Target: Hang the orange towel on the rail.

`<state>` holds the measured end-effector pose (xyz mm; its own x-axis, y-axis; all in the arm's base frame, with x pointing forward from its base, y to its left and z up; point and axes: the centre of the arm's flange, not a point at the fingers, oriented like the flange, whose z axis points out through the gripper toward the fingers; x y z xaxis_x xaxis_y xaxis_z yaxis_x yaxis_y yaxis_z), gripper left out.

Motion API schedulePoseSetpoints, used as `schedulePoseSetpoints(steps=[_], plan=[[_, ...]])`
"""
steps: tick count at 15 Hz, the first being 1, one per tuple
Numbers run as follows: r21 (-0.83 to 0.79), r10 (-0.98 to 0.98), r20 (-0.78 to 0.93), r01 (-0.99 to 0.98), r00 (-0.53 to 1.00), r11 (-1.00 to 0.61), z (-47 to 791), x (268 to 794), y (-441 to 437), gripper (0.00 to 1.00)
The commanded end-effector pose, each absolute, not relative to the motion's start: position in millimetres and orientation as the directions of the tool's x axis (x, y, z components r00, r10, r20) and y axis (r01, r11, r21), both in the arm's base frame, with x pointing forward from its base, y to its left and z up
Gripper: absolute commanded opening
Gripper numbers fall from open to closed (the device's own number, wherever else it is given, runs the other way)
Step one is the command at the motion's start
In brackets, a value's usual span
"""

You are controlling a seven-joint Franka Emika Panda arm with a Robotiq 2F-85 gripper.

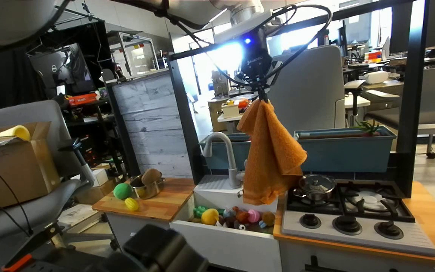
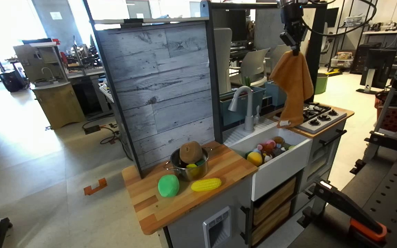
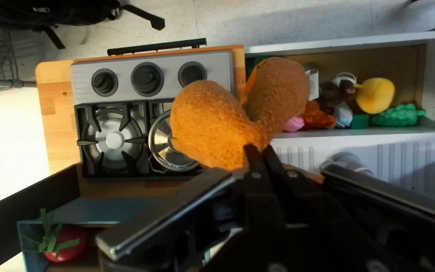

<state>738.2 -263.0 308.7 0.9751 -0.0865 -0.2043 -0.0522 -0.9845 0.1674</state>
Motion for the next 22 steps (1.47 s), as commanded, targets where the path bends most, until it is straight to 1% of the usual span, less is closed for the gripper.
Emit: schedulePoseSetpoints(steps=[1, 2, 4, 6, 10, 13, 15, 18, 22], plan=[[0.204, -0.032, -0.167, 0.002, 0.985, -0.979, 301, 690, -266, 0.01], [0.201, -0.026, -0.139, 0.002, 0.990, -0.980, 301, 683, -268, 0.01], [0.167, -0.033, -0.017, -0.030, 0.999, -0.986, 312, 666, -270, 0.01], [0.129, -0.058, 0.067, -0.066, 0.996, -0.989, 329, 674, -272, 0.01], [-0.043, -0.101, 0.183, -0.094, 0.978, -0.995, 365, 688, -265, 0.01], [-0.161, -0.131, 0.234, -0.094, 0.964, -0.983, 391, 690, -255, 0.01], [-0.206, -0.133, 0.254, -0.081, 0.958, -0.975, 410, 692, -248, 0.01], [-0.198, -0.104, 0.253, -0.054, 0.962, -0.979, 449, 701, -228, 0.01], [-0.157, -0.101, 0.157, -0.076, 0.982, -0.985, 518, 732, -176, 0.01]])
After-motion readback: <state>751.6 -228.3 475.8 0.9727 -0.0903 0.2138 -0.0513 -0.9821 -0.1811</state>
